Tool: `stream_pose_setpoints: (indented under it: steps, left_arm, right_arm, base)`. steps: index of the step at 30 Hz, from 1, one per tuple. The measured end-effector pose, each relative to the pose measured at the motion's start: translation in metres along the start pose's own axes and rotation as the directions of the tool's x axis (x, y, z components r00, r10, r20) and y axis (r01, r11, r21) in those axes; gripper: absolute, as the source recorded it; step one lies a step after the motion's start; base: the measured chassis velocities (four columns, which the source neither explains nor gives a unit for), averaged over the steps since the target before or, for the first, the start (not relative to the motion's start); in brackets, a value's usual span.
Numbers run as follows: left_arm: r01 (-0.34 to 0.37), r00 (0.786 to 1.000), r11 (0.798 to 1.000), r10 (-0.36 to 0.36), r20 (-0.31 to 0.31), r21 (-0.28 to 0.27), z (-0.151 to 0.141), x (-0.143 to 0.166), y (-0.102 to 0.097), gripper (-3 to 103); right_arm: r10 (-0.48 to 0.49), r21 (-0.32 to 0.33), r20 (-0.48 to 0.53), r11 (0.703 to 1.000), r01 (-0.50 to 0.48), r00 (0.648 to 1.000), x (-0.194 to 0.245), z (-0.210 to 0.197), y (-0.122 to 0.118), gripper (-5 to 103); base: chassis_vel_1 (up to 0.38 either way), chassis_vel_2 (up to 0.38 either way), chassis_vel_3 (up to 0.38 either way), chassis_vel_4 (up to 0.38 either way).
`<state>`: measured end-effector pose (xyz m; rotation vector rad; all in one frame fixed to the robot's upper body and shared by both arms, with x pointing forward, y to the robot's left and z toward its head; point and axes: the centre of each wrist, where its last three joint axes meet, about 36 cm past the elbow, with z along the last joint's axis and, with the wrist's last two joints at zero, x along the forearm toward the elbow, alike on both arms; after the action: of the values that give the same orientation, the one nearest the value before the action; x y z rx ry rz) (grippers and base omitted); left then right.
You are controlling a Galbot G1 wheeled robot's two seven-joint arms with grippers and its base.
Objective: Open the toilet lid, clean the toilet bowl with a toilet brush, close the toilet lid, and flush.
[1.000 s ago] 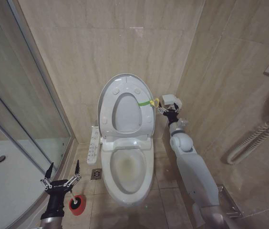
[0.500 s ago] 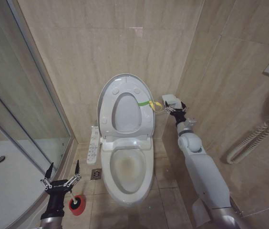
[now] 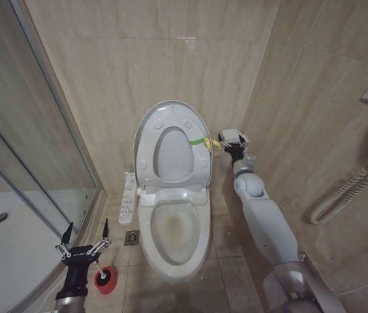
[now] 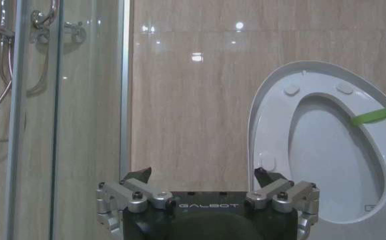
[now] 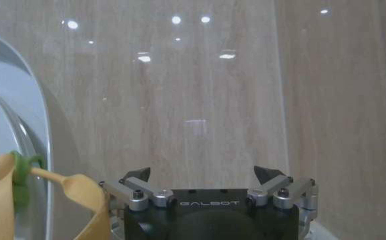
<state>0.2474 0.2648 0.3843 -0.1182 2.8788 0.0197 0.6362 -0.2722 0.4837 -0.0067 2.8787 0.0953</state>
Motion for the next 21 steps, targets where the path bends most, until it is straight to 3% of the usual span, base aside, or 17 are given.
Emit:
stream_pose_setpoints:
  steps: [14,21]
  left_arm:
    - [0.000,1.000,1.000,0.000,0.000,0.000,0.000,0.000,0.000,100]
    - [0.000,1.000,1.000,0.000,0.000,0.000,0.000,0.000,0.000,100]
  right_arm:
    - [-0.006,0.038,0.031,0.999,0.005,0.999,-0.043,-0.016,-0.013,100]
    - [-0.011,0.032,0.039,0.999,0.009,0.999,-0.058,-0.021,-0.009,100]
  base:
    - [0.000,0.000,0.000,0.000]
    - [0.000,0.000,0.000,0.000]
